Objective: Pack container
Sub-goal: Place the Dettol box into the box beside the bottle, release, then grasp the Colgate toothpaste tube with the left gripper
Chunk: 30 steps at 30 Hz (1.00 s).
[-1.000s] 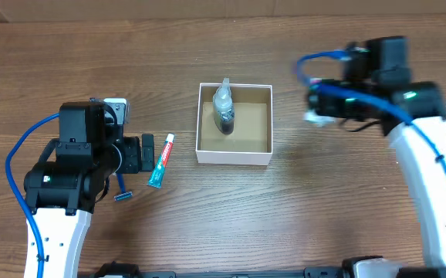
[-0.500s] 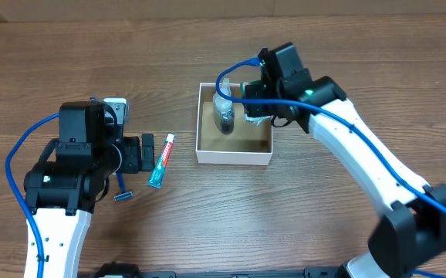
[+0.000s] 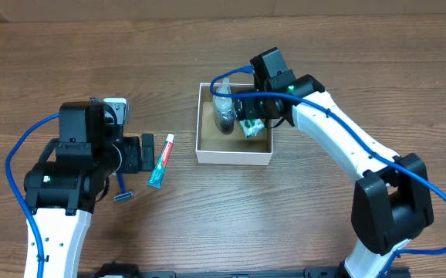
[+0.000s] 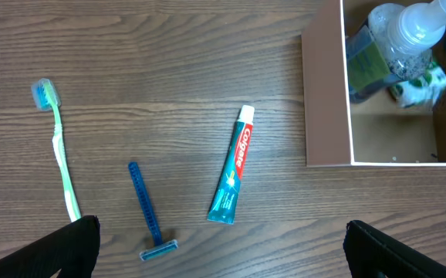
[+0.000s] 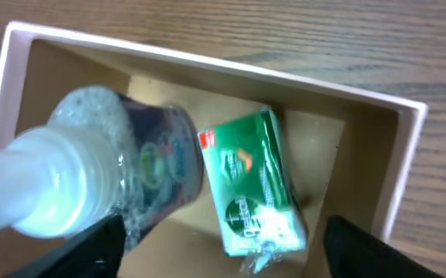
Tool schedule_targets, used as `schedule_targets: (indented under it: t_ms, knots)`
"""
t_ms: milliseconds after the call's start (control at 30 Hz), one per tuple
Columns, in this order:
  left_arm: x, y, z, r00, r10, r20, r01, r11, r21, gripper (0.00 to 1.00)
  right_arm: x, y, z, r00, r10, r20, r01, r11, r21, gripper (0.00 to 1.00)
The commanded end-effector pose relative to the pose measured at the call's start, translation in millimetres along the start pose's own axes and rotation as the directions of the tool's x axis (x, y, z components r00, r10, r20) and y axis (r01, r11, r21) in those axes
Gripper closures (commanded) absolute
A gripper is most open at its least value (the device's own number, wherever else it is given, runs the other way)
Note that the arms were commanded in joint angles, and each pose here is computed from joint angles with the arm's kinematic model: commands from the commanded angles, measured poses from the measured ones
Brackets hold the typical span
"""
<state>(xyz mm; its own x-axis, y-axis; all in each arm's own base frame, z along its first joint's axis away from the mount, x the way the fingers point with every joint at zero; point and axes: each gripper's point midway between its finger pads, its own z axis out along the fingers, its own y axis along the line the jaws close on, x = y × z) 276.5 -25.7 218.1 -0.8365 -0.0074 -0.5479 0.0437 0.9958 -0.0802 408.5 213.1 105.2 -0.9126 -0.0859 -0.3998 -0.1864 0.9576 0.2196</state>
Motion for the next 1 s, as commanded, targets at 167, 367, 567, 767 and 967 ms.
schedule_targets:
  t_ms: [167, 367, 567, 767, 967]
  knots:
    - [-9.4, -4.9, -5.0, 1.000, -0.009, 0.030, 0.008, 1.000, 0.021, 0.00, -44.5, -53.6, -119.9, 0.966, 0.154, 0.206, -0.200, 0.954, 0.224, 0.15]
    - [-4.5, -18.1, -4.8, 0.999, 0.052, 0.014, -0.053, 0.998, 0.039, 0.00, -33.8, -110.1, -236.3, 0.862, 0.293, 0.414, -0.406, 0.888, 0.217, 0.12]
    - [-1.1, -36.7, 12.0, 0.992, 0.122, -0.032, -0.121, 0.992, 0.040, 0.00, 30.1, -155.6, -284.6, 0.782, 0.449, 0.431, -0.584, 0.771, 0.255, 0.11]
    - [5.7, -36.9, 64.0, 0.979, 0.109, -0.173, -0.105, 0.994, 0.031, 0.00, 65.6, -173.0, -262.8, 0.796, 0.486, 0.361, -0.593, 0.746, 0.303, 0.05]
    - [13.5, -37.0, 123.6, 0.954, 0.108, -0.278, -0.106, 0.994, 0.023, 0.00, 88.1, -177.3, -215.8, 0.852, 0.468, 0.234, -0.522, 0.785, 0.334, 0.05]
